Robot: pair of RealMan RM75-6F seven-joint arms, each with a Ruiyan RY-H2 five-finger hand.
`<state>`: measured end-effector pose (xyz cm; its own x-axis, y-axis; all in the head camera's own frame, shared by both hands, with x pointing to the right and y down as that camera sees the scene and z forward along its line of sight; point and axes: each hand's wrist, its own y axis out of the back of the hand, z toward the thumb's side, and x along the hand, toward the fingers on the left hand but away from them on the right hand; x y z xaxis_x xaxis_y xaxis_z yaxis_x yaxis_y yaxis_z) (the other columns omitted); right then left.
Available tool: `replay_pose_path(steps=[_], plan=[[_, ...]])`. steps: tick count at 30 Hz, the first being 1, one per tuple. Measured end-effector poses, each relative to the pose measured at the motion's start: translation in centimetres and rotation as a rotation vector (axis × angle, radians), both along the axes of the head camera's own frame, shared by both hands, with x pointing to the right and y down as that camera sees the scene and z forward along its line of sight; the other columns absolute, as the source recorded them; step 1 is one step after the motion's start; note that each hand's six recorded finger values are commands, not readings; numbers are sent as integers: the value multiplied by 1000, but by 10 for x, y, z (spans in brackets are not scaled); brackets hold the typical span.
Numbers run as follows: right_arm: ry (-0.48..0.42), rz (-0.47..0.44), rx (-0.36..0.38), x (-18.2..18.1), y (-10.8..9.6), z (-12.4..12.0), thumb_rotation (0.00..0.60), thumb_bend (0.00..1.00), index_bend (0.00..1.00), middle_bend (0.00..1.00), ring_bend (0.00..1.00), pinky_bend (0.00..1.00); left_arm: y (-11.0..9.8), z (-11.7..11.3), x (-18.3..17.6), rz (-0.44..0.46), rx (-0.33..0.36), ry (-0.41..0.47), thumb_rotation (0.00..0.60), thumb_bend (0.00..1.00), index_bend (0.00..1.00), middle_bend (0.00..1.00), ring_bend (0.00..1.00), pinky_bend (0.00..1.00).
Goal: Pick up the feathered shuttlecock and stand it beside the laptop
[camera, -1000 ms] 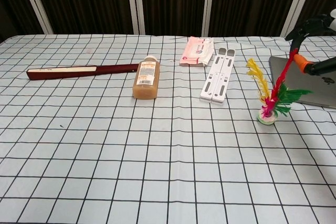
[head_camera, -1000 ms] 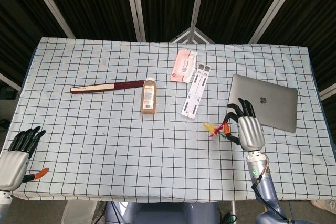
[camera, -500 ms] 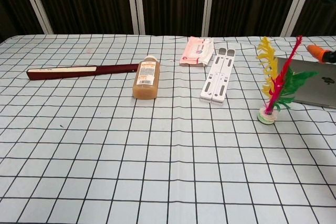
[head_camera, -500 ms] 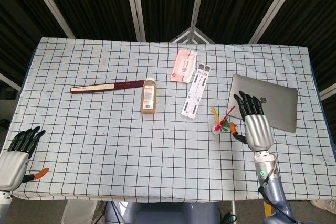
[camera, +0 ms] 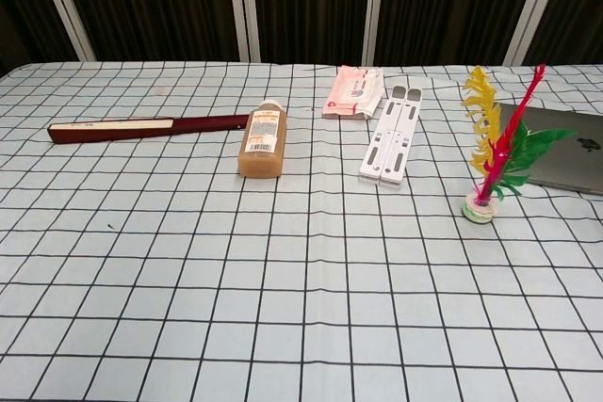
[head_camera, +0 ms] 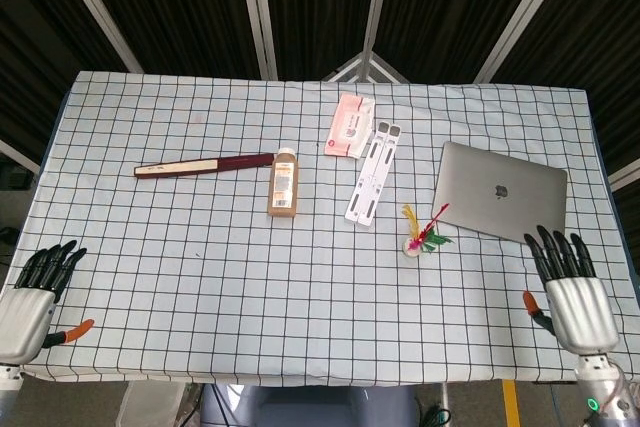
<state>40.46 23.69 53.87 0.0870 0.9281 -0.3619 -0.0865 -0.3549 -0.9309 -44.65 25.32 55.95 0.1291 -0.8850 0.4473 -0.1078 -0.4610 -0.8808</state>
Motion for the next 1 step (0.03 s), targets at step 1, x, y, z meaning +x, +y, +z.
replay_pose_path(steps=[1], plan=[[14,2,-13,6,8,-1,600,330,0,0,0,0,0,0,0,2,2,-3,600,0,0,0,0,0]])
